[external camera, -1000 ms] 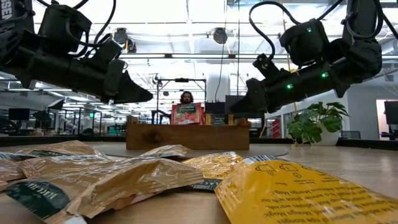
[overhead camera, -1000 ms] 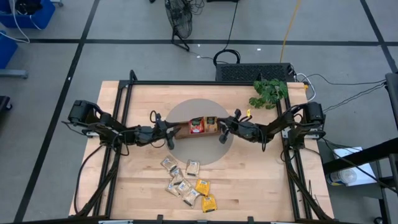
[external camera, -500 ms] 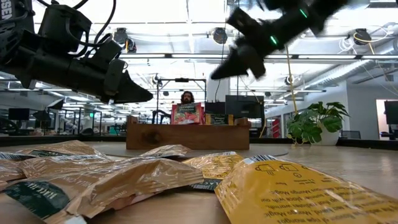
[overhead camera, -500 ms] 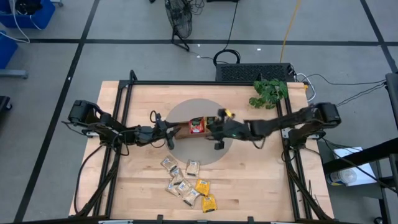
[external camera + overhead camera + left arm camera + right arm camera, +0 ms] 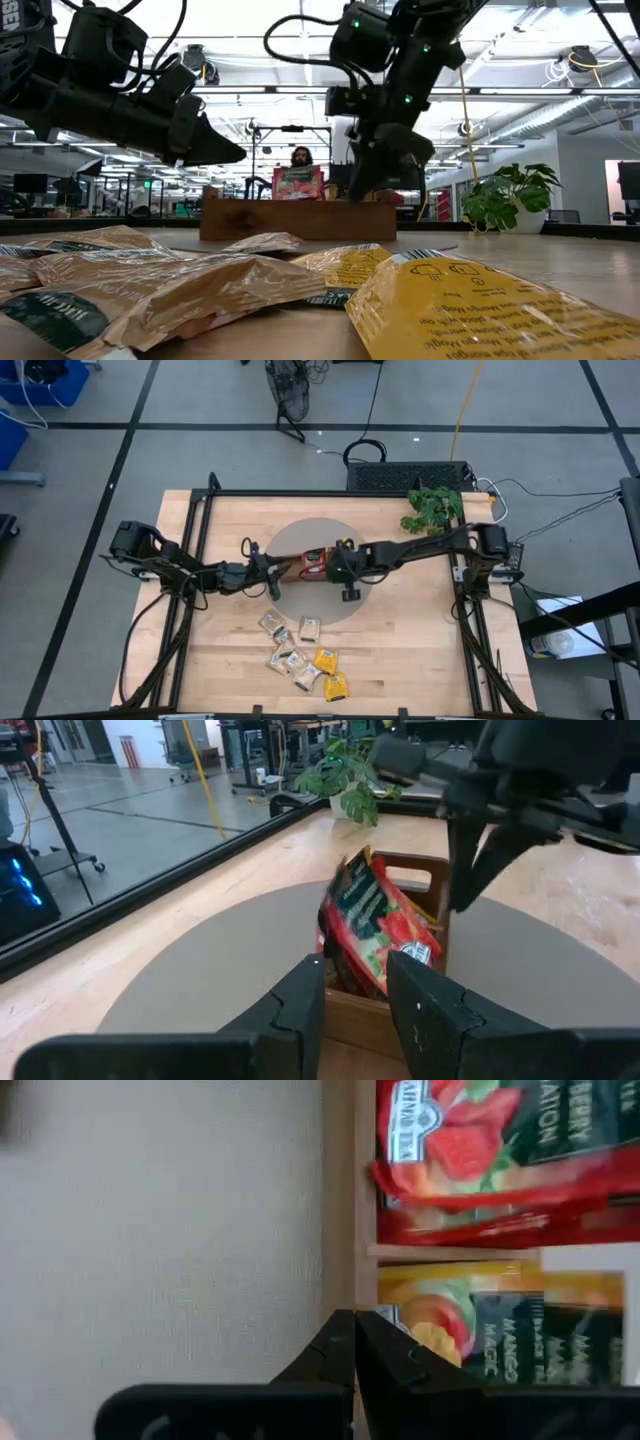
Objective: Pick & Place Tea
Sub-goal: Put the yellow tea bag into the wooden organizer
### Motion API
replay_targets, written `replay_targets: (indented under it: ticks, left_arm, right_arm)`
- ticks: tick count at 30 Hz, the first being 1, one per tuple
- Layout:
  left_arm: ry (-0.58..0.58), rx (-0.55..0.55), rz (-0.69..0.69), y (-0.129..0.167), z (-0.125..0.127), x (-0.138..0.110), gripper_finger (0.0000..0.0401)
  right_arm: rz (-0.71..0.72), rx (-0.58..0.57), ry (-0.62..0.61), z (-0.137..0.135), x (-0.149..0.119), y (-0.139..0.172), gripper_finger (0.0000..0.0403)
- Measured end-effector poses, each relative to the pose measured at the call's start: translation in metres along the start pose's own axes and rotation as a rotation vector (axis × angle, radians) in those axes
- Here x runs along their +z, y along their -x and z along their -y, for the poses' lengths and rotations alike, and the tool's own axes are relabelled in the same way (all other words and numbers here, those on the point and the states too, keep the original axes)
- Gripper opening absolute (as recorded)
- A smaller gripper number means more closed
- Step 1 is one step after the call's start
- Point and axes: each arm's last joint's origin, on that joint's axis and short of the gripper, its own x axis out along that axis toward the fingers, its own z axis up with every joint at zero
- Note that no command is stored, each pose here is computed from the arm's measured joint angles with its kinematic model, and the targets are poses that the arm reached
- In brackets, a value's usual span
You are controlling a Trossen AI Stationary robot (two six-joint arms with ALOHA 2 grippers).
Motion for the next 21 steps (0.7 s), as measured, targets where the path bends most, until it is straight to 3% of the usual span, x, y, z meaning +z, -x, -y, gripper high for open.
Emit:
replay_targets:
  ticks: [11, 17, 21]
  left_arm:
    - [0.000, -0.004, 0.000, 0.000, 0.000, 0.000, 0.0115]
    - [0.000, -0.004, 0.000, 0.000, 0.000, 0.000, 0.0115]
    - [0.000, -0.004, 0.000, 0.000, 0.000, 0.000, 0.0115]
  right_arm:
    - [-0.016, -0.011, 0.012, 0.007, -0.004, 0.005, 0.0000]
    - [0.022, -0.071, 0.049, 0.018, 0.015, 0.027, 0.0000]
    - [0.000, -0.051, 0.050, 0.031, 0.017, 0.022, 0.0000]
